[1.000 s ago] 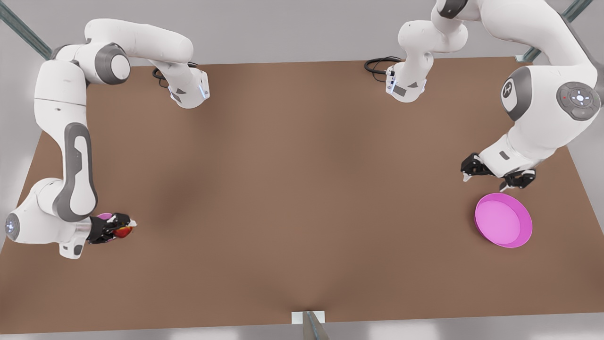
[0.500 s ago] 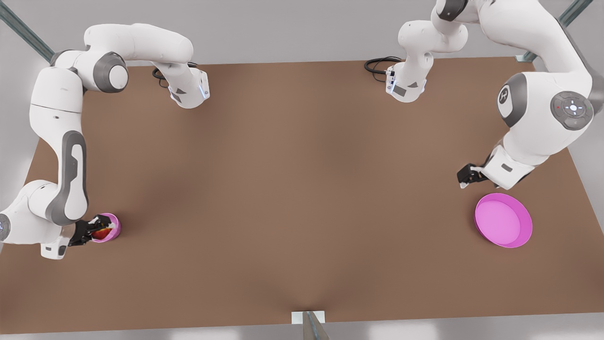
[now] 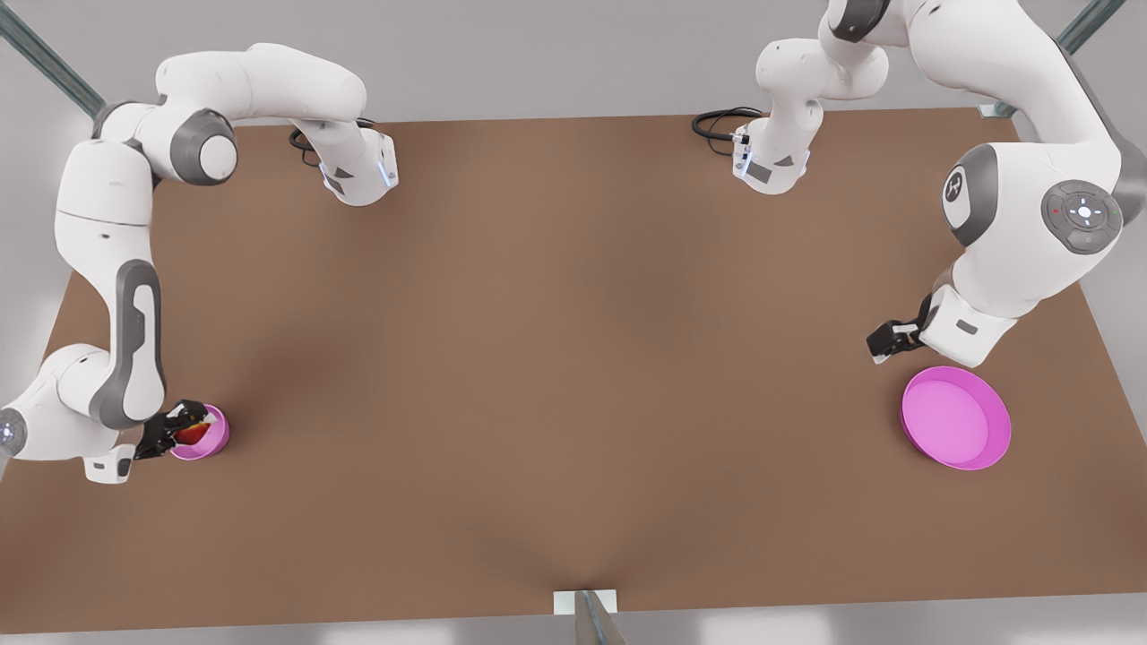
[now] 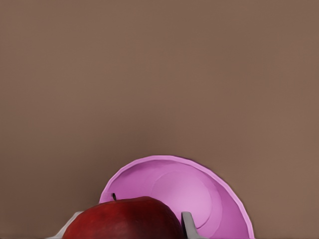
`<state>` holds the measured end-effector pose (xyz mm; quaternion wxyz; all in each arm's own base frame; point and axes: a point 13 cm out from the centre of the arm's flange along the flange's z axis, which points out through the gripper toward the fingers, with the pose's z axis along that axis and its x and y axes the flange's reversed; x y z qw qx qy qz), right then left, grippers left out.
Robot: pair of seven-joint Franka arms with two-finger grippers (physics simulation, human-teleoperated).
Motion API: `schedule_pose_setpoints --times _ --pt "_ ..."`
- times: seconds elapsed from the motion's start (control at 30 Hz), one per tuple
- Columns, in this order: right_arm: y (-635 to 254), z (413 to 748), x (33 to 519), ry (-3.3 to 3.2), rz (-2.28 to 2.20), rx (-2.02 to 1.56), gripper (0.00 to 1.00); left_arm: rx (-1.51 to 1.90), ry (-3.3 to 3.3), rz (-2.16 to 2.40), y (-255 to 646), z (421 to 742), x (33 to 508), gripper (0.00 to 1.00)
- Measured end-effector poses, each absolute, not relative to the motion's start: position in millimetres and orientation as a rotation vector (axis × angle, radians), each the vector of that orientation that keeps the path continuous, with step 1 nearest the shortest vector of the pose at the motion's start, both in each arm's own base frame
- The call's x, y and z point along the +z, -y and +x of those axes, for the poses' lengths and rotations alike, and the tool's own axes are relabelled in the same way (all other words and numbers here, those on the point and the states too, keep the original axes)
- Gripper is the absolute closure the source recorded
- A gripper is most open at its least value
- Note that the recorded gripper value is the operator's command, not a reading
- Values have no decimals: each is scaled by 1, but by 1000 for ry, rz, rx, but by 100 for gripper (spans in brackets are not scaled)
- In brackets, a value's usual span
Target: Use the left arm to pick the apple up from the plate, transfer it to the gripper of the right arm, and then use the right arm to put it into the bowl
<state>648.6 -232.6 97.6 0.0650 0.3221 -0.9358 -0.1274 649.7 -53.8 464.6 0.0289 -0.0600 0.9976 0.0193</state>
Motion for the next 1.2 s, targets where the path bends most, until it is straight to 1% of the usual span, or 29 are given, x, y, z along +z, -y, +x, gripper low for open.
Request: schedule_pose_setpoints --times 0.03,0.1,0.13,0.17,0.3,0.33,0.4,0.43,0.47,0.5,0.57,0.6,0.67,0.73,0.83,0.87,1.03,1.2 --pt "234 649 96 2823 979 -385 29 60 -3077 -194 54 650 465 0" --pt "236 649 94 2821 993 -384 24 60 -3076 -211 54 650 465 0" --pt "236 649 94 2821 1000 -383 3 60 -3075 -219 54 650 465 0" --pt "237 649 93 2819 1006 -383 0 60 -3074 -227 54 650 465 0" --pt "243 648 96 2817 1023 -372 0 59 -3072 -253 54 650 465 0" --pt "244 649 101 2820 1030 -365 0 59 -3071 -259 54 650 465 0" --pt "240 658 129 2838 1060 -335 0 58 -3070 -269 54 650 465 0" --pt "230 665 151 2842 1087 -312 0 58 -3070 -274 54 650 465 0" --pt "206 676 185 2839 1139 -270 0 58 -3069 -278 54 650 465 0" --pt "173 685 224 2828 1197 -223 0 58 -3069 -282 54 650 464 0" --pt "78 697 326 2813 1367 -97 0 61 -3074 -290 52 651 460 0" --pt "34 695 370 2816 1431 -51 0 64 -3080 -290 51 653 455 0" --pt "-11 673 439 2857 1433 4 0 59 -3086 -284 51 657 449 0" --pt "-25 648 466 2887 1344 12 0 53 -3087 -272 54 657 449 0" --pt "-37 595 474 2909 1153 22 0 48 -3085 -255 56 657 451 0" --pt "-37 586 475 2921 1085 29 0 46 -3084 -249 57 657 452 0" --pt "-23 593 467 2987 754 43 0 43 -3084 -229 60 656 454 0" --pt "-27 585 471 3025 530 54 0 43 -3086 -205 65 656 454 0"
